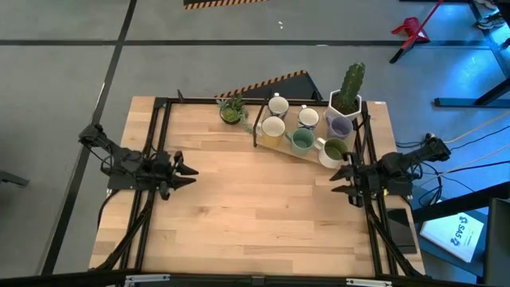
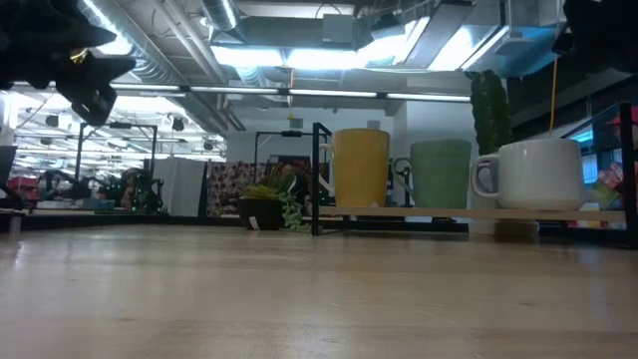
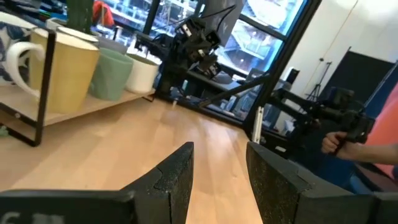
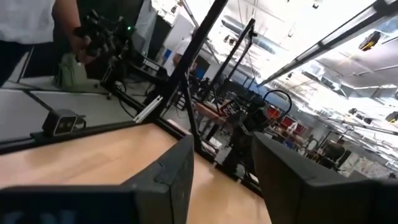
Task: Place coffee mugs
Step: Return to Home Position
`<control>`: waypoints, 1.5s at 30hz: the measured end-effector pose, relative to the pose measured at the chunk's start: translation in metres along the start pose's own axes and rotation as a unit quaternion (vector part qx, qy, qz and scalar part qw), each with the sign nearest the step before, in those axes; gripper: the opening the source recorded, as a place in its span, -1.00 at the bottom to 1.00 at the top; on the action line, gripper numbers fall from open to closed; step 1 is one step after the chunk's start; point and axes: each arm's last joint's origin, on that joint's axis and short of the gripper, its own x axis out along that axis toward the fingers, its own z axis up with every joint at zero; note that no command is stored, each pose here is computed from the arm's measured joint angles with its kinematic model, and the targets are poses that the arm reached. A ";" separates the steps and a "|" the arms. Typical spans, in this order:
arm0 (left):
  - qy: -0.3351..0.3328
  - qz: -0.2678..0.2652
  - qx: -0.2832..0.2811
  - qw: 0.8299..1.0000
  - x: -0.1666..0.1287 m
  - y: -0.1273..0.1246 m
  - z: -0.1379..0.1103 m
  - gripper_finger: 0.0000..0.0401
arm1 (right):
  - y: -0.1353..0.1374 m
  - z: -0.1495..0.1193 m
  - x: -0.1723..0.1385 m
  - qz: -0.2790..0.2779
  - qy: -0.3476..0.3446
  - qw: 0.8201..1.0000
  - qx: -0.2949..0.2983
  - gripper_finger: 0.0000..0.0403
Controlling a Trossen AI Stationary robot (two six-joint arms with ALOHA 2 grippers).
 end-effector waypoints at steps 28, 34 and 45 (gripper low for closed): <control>0.089 -0.171 -0.008 0.981 0.000 -0.003 -0.005 -0.29 | 0.008 -0.007 -0.001 0.069 0.023 0.990 0.122 -0.25; 0.088 -0.153 0.015 0.984 0.002 0.002 -0.005 -0.29 | 0.009 -0.006 -0.001 0.084 0.014 0.986 0.142 -0.25; 0.073 -0.110 0.004 0.991 0.004 0.007 -0.003 -0.29 | 0.009 -0.010 -0.001 0.062 0.046 0.991 0.107 -0.25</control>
